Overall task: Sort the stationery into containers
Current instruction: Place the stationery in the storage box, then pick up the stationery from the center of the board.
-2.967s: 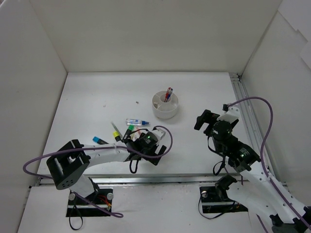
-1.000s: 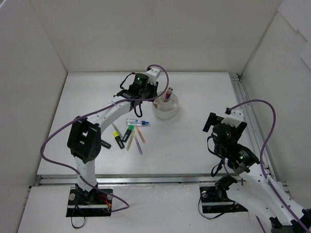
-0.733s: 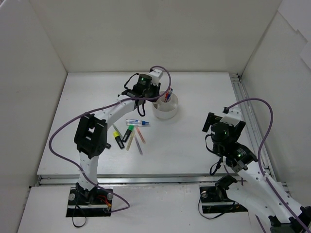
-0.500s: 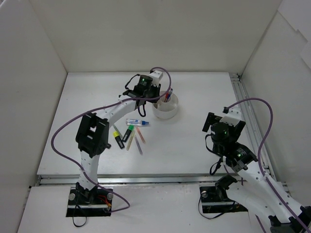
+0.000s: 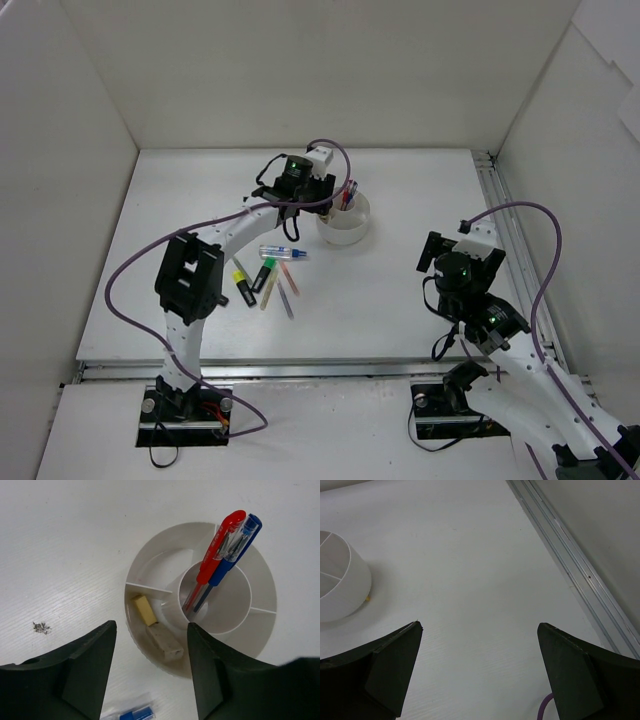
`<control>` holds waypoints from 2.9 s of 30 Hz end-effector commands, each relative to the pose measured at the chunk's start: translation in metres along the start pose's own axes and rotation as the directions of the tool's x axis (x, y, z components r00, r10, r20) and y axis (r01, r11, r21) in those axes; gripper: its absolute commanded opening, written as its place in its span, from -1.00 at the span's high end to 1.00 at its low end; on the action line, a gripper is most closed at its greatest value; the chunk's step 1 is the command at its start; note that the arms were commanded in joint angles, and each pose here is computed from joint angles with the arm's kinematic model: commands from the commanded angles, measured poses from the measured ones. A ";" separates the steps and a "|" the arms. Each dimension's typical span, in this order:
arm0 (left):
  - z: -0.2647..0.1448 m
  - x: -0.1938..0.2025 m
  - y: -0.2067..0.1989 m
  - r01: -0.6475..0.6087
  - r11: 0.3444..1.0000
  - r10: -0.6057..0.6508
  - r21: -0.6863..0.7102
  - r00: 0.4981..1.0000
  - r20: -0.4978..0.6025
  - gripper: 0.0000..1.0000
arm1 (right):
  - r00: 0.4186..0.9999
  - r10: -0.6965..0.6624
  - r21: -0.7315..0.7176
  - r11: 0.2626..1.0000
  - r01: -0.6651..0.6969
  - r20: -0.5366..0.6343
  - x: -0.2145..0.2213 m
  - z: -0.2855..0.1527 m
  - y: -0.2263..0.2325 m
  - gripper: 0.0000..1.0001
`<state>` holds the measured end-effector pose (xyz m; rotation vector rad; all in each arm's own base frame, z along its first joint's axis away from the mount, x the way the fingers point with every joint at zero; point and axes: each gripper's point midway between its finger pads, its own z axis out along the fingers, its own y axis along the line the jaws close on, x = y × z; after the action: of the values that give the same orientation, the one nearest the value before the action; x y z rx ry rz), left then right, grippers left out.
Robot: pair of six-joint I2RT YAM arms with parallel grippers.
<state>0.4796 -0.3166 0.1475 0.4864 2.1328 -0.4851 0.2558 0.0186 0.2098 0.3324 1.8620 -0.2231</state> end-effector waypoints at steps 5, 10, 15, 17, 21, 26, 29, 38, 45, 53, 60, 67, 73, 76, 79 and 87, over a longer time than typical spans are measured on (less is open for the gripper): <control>-0.064 -0.073 -0.024 -0.048 0.998 0.035 0.051 0.976 0.215 -0.76 | 0.999 0.020 -0.055 0.998 -0.018 0.033 -0.017 -0.002 0.009 -0.96; -0.100 -0.080 -0.030 -0.056 0.997 0.040 0.051 0.963 0.267 -0.99 | 1.000 -0.016 -0.180 0.983 0.017 0.002 -0.014 -0.007 0.029 -0.96; -0.166 -0.061 -0.017 0.047 0.999 -0.043 -0.005 0.954 0.298 -0.99 | 0.990 -0.127 -0.298 0.949 0.102 -0.064 0.002 -0.004 0.059 -0.96; -0.196 -0.041 -0.003 0.123 0.990 -0.095 -0.068 0.942 0.320 -0.99 | 0.982 -0.169 -0.371 0.920 0.126 -0.084 0.007 -0.007 0.076 -0.96; -0.237 0.016 0.040 0.277 0.924 -0.194 -0.263 0.934 0.299 -0.99 | 0.953 -0.274 -0.434 0.880 0.194 -0.129 0.029 -0.001 0.115 -0.96; -0.267 0.074 0.062 0.377 0.851 -0.290 -0.365 0.918 0.271 -0.99 | 0.918 -0.395 -0.633 0.722 0.279 -0.046 0.031 -0.013 0.199 -0.96; -0.283 0.096 0.071 0.424 0.806 -0.331 -0.413 0.901 0.281 -1.00 | 0.882 -0.469 -0.677 0.661 0.322 -0.039 0.038 -0.006 0.240 -0.96; -0.298 0.124 0.076 0.442 0.782 -0.357 -0.439 0.896 0.265 -0.99 | 0.700 -0.703 -0.818 0.326 0.473 0.125 0.097 0.000 0.323 -0.95; -0.298 0.122 0.071 0.418 0.811 -0.336 -0.411 0.906 0.259 -0.99 | 0.552 -0.800 -0.836 0.122 0.535 0.236 0.132 0.022 0.347 -0.93; -0.301 0.118 0.072 0.394 0.821 -0.307 -0.413 0.915 0.262 -0.99 | 0.554 -0.795 -0.878 0.059 0.476 0.247 0.145 0.050 0.356 -0.82; -0.299 0.110 0.076 0.357 0.822 -0.274 -0.444 0.931 0.242 -0.99 | 0.546 -0.798 -0.905 0.000 0.426 0.257 0.162 0.056 0.369 -0.66; -0.292 0.109 0.076 0.336 0.827 -0.262 -0.450 0.939 0.222 -0.99 | 0.534 -0.805 -0.910 -0.016 0.414 0.257 0.172 0.060 0.372 -0.32; -0.291 0.108 0.076 0.330 0.831 -0.257 -0.447 0.942 0.217 -0.99 | 0.550 -0.796 -0.923 -0.029 0.384 0.253 0.172 0.057 0.368 0.23; -0.290 0.108 0.076 0.326 0.833 -0.254 -0.447 0.943 0.214 -0.99 | 0.561 -0.791 -0.925 -0.019 0.380 0.247 0.166 0.055 0.366 0.45; -0.290 0.106 0.076 0.326 0.833 -0.254 -0.447 0.943 0.216 -0.99 | 0.579 -0.772 -0.922 -0.026 0.386 0.264 0.150 0.048 0.365 0.70; -0.279 0.099 0.063 0.304 0.876 -0.243 -0.374 0.949 0.202 -1.00 | 0.622 -0.727 -0.909 -0.005 0.417 0.290 0.106 0.009 0.352 1.00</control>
<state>0.2548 -0.0928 0.1762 -0.1147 2.1774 -0.1384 0.3558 0.3482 0.0348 -1.5160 2.0767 0.4338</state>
